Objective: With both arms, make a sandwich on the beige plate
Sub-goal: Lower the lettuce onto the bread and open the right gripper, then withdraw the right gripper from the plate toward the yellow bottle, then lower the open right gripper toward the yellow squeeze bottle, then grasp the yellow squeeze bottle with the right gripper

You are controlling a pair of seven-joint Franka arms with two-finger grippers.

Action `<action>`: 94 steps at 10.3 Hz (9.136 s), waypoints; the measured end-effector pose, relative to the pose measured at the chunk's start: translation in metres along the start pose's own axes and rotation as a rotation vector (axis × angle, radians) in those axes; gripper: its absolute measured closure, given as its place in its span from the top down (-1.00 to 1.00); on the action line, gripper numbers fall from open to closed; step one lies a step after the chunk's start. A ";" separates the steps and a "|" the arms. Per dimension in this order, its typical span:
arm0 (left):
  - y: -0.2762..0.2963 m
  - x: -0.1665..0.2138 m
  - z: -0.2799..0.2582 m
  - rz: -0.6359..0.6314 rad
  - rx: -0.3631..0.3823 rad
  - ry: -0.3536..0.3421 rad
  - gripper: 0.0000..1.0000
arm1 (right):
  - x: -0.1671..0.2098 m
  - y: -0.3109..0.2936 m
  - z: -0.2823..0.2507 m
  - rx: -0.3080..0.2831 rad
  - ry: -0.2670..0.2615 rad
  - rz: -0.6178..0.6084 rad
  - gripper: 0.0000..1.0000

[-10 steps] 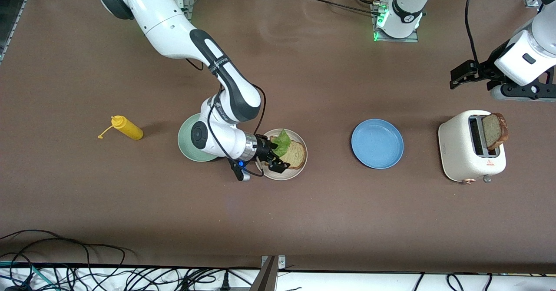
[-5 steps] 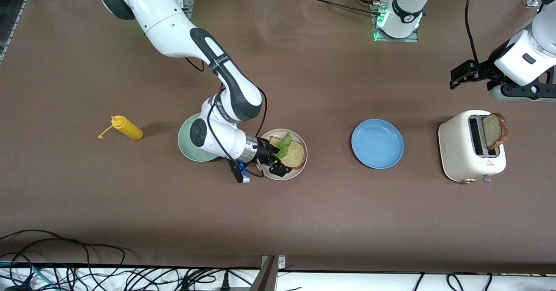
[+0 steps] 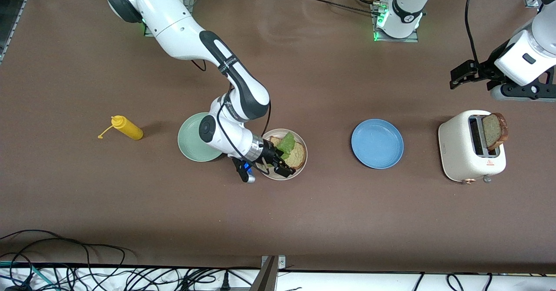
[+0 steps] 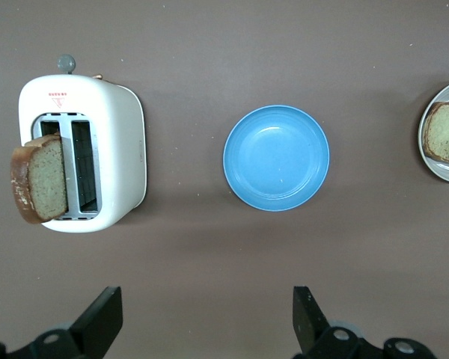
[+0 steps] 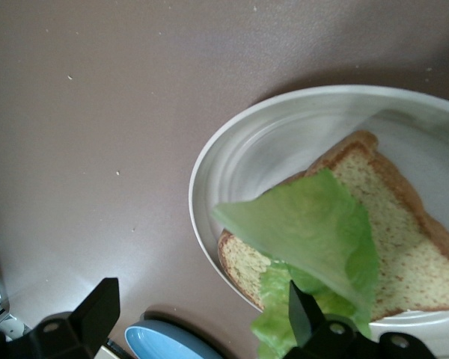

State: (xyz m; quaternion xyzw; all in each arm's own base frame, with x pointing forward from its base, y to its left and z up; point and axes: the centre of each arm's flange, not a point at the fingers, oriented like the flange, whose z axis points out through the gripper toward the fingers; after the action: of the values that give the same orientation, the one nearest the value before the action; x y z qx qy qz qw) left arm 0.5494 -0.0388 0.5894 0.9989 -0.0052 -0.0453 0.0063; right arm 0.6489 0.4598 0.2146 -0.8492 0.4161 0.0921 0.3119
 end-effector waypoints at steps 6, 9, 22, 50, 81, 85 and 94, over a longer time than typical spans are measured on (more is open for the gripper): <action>0.000 0.000 0.000 0.000 0.000 0.000 1.00 | 0.002 0.006 0.015 0.027 0.028 -0.077 1.00; 0.000 0.000 0.000 0.000 0.000 0.000 1.00 | 0.006 0.012 0.025 0.027 0.038 -0.086 1.00; 0.000 0.000 0.000 0.000 0.000 0.000 1.00 | -0.006 0.025 0.052 0.047 0.069 -0.118 1.00; 0.000 0.001 0.000 0.000 0.000 0.000 1.00 | 0.104 -0.010 -0.356 -0.633 0.040 -0.526 1.00; 0.000 0.001 -0.003 0.000 -0.001 0.006 1.00 | 0.346 0.455 -0.387 0.251 0.033 -2.033 1.00; 0.000 0.001 -0.003 0.000 -0.001 0.007 1.00 | 0.346 0.439 -0.359 0.297 0.065 -2.093 1.00; 0.000 0.001 -0.003 0.000 -0.001 0.007 1.00 | 0.356 0.413 -0.342 0.310 0.075 -2.155 -0.31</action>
State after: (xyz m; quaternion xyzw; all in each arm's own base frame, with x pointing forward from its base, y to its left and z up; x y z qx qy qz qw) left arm 0.5505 -0.0388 0.5924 0.9991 -0.0052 -0.0419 0.0067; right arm 0.5248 -0.1683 0.1493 -0.7215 -0.5308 -0.3092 0.3194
